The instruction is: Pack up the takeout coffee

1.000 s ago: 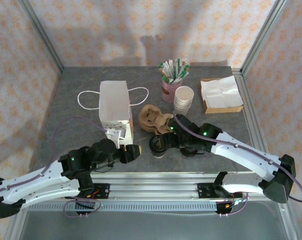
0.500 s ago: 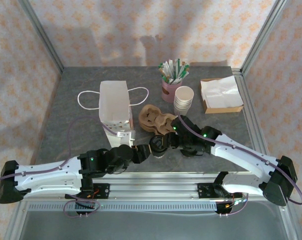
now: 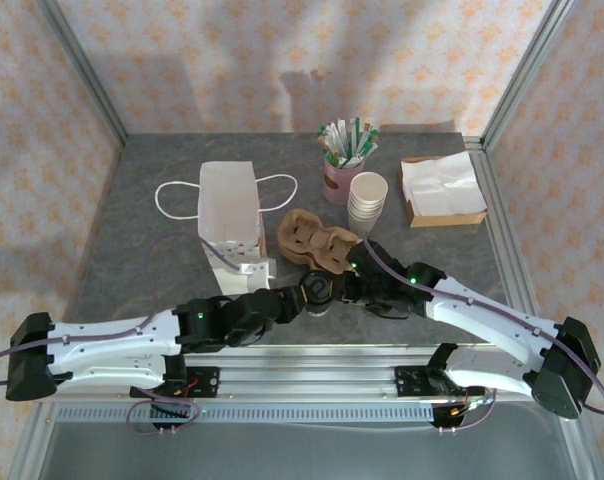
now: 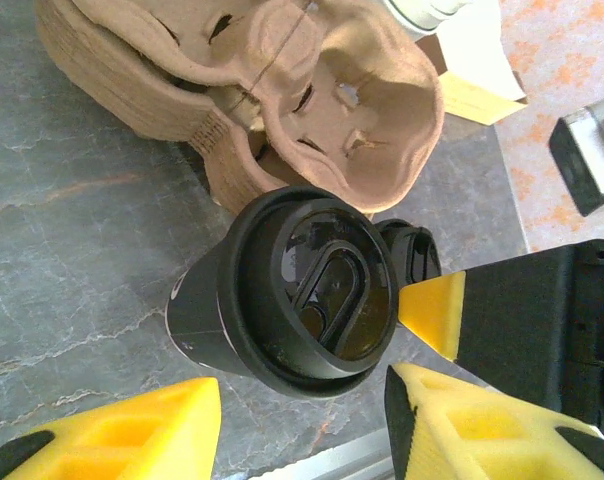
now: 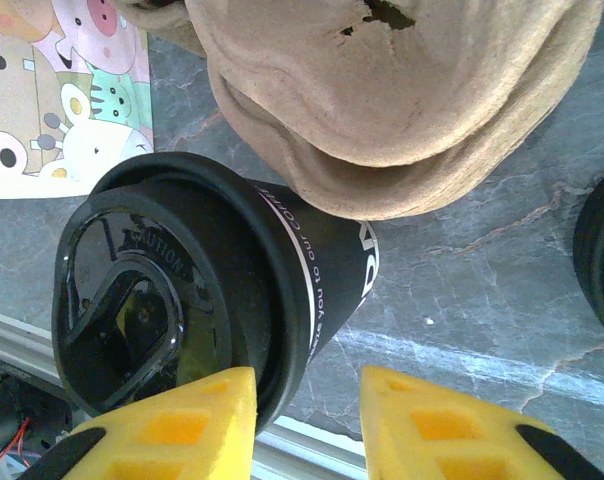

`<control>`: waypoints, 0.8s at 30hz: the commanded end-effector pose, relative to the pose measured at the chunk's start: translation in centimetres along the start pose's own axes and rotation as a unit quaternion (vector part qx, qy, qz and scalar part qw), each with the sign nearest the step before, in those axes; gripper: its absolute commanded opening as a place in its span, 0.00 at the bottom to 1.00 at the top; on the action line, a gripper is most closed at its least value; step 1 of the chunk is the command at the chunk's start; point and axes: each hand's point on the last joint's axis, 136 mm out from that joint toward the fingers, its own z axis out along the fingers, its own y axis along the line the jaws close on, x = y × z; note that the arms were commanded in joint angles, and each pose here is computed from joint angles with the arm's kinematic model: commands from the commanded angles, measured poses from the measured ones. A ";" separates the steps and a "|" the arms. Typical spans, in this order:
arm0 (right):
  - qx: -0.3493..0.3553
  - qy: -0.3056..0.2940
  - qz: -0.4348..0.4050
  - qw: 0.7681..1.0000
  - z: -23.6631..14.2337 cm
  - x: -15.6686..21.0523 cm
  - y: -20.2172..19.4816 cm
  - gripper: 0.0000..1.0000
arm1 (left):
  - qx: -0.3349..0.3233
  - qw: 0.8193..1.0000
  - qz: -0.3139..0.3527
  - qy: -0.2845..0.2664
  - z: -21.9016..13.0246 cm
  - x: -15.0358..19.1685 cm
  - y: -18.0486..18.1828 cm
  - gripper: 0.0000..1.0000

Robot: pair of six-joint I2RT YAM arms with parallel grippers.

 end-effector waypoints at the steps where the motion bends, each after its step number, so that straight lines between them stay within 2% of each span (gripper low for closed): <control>1: -0.004 -0.004 0.007 1.000 0.4 -0.2 0.1 0.32 | 0.006 0.999 -0.022 -0.026 0.2 -1.3 -1.6 0.48; 13: 0.009 0.001 0.008 1.000 1.1 0.4 -1.0 0.31 | -0.034 0.999 -0.013 -0.030 2.4 -0.8 -1.8 0.52; 24: 0.011 0.006 0.007 1.000 1.6 0.7 -1.4 0.31 | -0.101 0.994 0.005 -0.050 3.7 -0.6 0.3 0.54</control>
